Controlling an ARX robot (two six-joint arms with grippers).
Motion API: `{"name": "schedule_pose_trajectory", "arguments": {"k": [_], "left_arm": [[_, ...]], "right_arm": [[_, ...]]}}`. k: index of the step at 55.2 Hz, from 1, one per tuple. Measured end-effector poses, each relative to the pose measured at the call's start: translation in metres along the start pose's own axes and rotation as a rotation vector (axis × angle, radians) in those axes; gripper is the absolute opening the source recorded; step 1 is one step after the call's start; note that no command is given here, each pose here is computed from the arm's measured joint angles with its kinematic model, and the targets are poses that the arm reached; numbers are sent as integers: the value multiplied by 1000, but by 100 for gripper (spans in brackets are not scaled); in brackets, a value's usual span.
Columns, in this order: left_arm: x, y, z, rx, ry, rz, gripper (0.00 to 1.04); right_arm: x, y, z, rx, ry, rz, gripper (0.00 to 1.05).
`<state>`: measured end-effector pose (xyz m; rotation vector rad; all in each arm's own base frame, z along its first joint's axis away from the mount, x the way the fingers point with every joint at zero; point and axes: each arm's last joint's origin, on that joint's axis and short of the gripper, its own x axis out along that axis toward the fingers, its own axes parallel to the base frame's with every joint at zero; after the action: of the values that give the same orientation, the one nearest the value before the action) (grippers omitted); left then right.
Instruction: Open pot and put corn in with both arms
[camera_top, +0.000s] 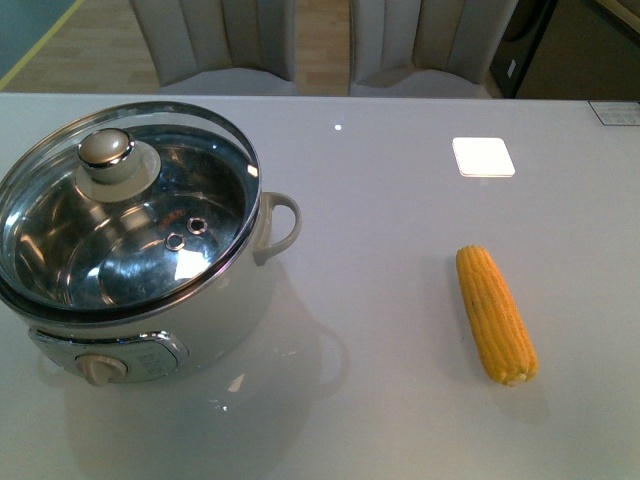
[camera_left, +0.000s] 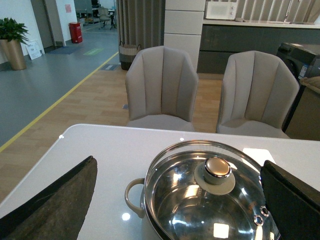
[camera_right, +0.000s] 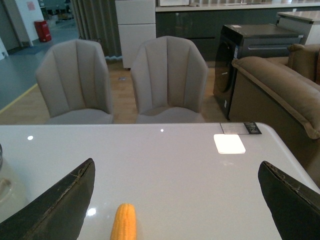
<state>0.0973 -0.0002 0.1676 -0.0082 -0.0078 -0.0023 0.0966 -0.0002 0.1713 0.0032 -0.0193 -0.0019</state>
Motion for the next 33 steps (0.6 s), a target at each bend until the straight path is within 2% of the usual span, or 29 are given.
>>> {"name": "schedule_pose_trajectory", "arguments": {"k": [33], "left_arm": [[0,0,0,0,0,0,98]], "right_arm": [[0,0,0,0,0,0,96]]}}
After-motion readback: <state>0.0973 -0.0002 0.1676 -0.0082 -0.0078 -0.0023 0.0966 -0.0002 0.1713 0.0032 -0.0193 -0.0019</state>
